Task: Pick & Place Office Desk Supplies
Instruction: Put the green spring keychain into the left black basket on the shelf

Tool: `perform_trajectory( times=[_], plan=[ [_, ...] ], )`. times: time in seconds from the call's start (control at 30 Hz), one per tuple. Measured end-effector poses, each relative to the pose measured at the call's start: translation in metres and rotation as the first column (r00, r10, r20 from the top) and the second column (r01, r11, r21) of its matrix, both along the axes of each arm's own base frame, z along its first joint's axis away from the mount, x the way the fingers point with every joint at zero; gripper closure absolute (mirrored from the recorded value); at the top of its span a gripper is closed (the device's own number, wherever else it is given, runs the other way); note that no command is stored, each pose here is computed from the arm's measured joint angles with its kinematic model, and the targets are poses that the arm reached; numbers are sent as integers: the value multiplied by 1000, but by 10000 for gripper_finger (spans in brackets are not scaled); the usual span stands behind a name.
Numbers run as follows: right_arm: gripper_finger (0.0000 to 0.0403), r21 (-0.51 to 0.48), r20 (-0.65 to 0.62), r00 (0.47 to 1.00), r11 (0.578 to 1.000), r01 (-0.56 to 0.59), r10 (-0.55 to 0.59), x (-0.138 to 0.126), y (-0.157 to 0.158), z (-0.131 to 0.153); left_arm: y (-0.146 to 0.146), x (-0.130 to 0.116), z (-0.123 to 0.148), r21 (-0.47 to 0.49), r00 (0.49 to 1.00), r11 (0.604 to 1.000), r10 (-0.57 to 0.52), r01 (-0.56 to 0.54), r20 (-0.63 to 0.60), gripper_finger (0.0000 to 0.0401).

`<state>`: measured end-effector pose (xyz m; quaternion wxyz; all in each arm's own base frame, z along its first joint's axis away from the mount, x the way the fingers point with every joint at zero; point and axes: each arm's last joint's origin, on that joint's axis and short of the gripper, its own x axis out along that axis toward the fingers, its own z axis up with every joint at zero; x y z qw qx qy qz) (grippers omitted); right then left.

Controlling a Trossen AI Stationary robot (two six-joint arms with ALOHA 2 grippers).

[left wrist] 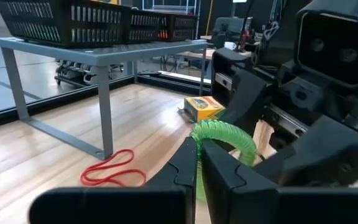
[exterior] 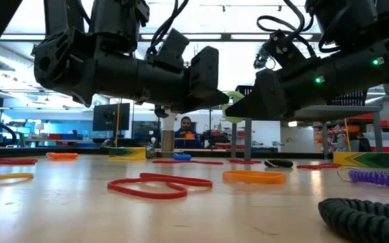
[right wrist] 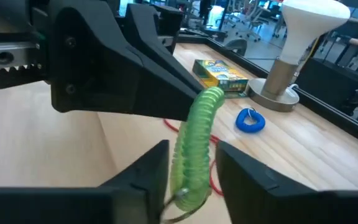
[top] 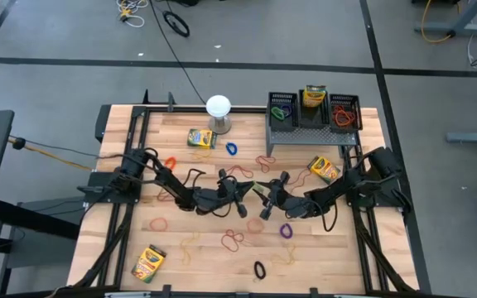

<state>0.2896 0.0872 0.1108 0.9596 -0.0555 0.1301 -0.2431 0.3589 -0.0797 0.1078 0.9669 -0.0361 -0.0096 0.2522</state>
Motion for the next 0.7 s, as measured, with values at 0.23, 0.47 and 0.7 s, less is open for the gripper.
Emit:
perform_trajectory(
  times=[0.23,0.47,0.7],
  plan=[
    [348,-27,-11,1000,1000,-13,13,-1,2,0,-1,0,0,29,1000,1000,0,0,-17,366],
    [384,-102,-34,999,995,-6,3,-5,11,2,-16,-11,14,122,998,992,-4,11,-58,288],
    [376,-150,-15,1000,989,-10,8,-11,12,31,-6,-58,16,123,995,991,-49,60,-90,221]
  ],
)
